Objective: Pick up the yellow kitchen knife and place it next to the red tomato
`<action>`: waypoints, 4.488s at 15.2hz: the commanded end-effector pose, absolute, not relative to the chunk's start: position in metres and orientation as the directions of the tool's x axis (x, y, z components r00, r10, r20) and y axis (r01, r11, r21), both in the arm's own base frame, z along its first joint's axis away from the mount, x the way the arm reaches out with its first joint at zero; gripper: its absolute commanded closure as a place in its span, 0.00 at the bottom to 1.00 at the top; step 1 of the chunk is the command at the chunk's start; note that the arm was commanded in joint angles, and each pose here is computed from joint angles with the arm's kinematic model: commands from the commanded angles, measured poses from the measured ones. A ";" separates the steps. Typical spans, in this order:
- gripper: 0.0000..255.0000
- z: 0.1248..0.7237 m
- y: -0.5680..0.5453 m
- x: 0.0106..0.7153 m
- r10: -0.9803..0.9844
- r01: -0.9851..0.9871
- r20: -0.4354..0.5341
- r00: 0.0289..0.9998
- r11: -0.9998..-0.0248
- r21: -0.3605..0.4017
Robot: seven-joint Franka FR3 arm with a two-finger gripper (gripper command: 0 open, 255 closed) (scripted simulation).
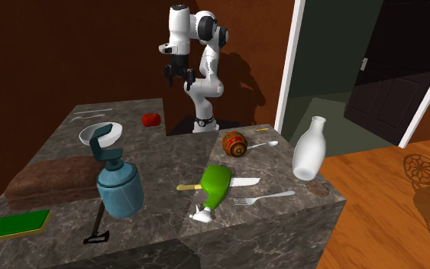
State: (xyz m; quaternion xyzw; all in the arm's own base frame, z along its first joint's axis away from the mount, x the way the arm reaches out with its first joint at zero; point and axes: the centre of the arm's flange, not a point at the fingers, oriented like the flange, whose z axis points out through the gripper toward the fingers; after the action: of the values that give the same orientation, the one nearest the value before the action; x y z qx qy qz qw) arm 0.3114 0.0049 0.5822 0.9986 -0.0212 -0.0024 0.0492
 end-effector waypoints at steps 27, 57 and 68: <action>0.00 0.438 0.186 0.552 -0.731 -0.730 -0.065 0.680 -0.682 0.042; 1.00 0.340 0.204 0.675 -0.905 -0.908 -0.100 0.413 -0.418 0.036; 1.00 0.366 0.204 0.675 -0.905 -0.908 -0.100 0.413 -0.418 0.035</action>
State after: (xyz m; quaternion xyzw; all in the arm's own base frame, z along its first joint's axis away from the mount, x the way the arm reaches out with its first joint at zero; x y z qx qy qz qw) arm 0.6748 0.2045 0.3609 0.8405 -0.5392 -0.0515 -0.0121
